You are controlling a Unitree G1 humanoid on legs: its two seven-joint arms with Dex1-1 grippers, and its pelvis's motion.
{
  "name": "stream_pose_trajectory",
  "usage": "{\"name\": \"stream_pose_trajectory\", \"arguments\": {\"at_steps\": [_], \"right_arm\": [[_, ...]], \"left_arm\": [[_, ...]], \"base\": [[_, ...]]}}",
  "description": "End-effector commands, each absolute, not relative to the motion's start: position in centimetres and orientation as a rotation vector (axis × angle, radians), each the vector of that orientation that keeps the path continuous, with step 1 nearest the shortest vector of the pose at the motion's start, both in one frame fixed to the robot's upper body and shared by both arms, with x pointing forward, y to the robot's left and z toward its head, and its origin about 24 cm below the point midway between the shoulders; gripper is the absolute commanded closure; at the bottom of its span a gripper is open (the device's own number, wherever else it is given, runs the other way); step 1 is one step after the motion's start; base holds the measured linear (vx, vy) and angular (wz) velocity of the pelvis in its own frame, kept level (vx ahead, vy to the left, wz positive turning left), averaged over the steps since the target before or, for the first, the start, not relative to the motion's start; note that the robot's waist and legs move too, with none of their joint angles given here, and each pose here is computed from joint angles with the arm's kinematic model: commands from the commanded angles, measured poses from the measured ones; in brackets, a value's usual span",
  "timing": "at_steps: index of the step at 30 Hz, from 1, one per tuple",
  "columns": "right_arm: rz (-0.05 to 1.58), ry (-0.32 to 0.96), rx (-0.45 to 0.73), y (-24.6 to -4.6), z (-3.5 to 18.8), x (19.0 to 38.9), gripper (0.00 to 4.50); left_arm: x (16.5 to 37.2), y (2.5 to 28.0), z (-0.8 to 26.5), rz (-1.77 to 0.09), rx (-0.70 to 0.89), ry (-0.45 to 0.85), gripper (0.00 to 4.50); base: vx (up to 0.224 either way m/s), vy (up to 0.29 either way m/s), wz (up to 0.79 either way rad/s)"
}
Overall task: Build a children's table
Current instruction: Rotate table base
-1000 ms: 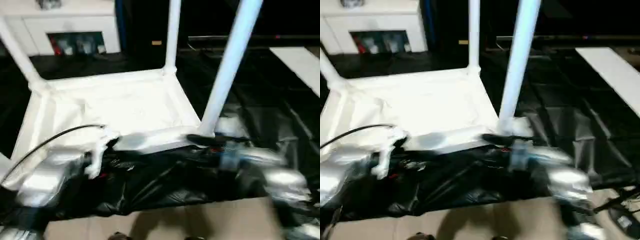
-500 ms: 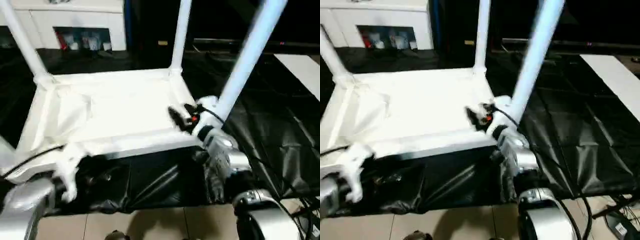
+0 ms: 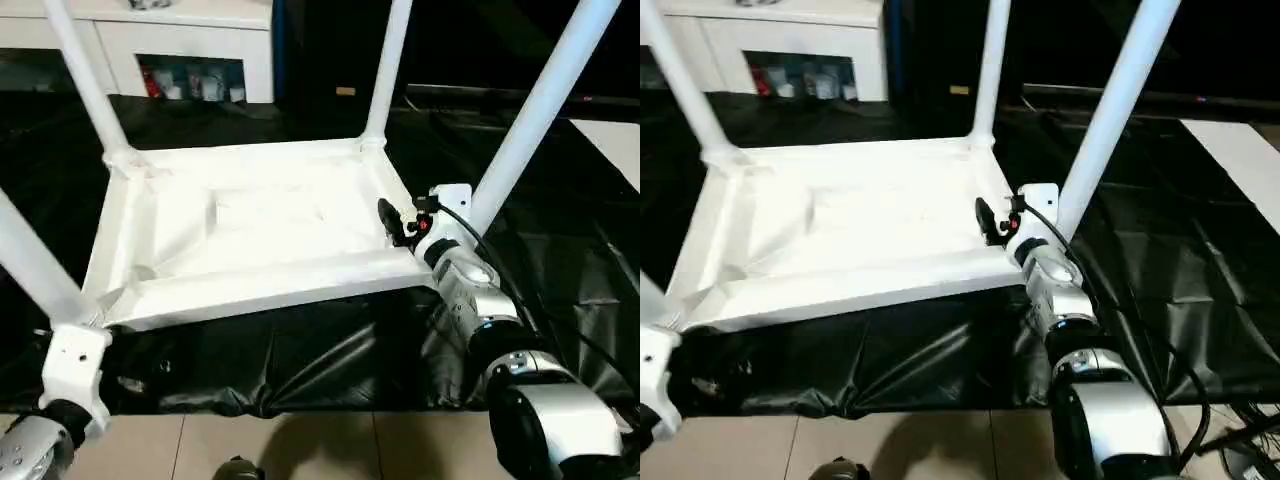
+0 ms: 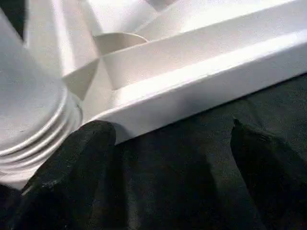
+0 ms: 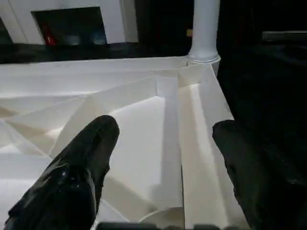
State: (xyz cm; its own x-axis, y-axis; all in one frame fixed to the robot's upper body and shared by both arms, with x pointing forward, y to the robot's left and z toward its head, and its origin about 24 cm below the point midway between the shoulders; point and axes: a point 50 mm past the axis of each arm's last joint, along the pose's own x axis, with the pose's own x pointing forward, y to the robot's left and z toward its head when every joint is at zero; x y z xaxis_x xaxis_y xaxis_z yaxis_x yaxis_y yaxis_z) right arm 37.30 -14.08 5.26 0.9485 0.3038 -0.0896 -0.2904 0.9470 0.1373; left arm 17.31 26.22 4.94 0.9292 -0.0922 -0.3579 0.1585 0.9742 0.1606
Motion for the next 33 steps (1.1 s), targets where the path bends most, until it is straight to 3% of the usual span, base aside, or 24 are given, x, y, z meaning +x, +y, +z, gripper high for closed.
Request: {"name": "stream_pose_trajectory", "arguments": {"at_steps": [1, 5, 10, 15, 19, 26, 29, 33], "right_arm": [[0.275, 0.084, 0.093, -15.2, 5.9, 37.6, 0.80], [0.340, 0.069, 0.122, -14.7, 6.3, 37.7, 0.80], [0.521, 0.090, 0.122, -12.7, 5.5, 36.8, 0.80], [0.673, 0.074, 0.048, -11.3, 4.0, 34.7, 0.80], [0.647, 0.060, 0.060, -12.0, 3.6, 34.0, 0.80], [0.683, 0.071, 0.078, -14.0, 3.3, 31.8, 0.11], [0.724, 0.110, 0.096, -15.3, 4.0, 29.8, 0.03], [0.753, 0.248, 0.057, -16.4, 3.1, 28.0, 0.03]], "left_arm": [[17.9, 26.8, 5.7, -0.064, 0.223, 0.307, 0.03], [18.3, 26.8, 5.9, 0.063, 0.185, 0.239, 0.03], [16.4, 27.0, 5.4, 0.171, 0.119, 0.188, 0.03], [16.2, 27.7, 7.3, 0.288, 0.128, 0.021, 0.03], [16.9, 27.3, 8.6, 0.276, 0.126, -0.072, 0.03], [19.8, 27.2, 8.7, 0.159, 0.075, -0.095, 0.00], [21.7, 28.1, 8.9, 0.148, 0.059, -0.108, 0.00], [23.3, 28.4, 8.3, 0.089, 0.001, -0.065, 0.00]], "base": [[0.000, 0.000, 0.00], [0.000, 0.000, 0.00], [0.000, 0.000, 0.00], [0.000, 0.000, 0.00], [0.000, 0.000, 0.00], [0.000, 0.000, 0.00], [0.000, 0.000, 0.00], [0.000, 0.000, 0.00]]}}
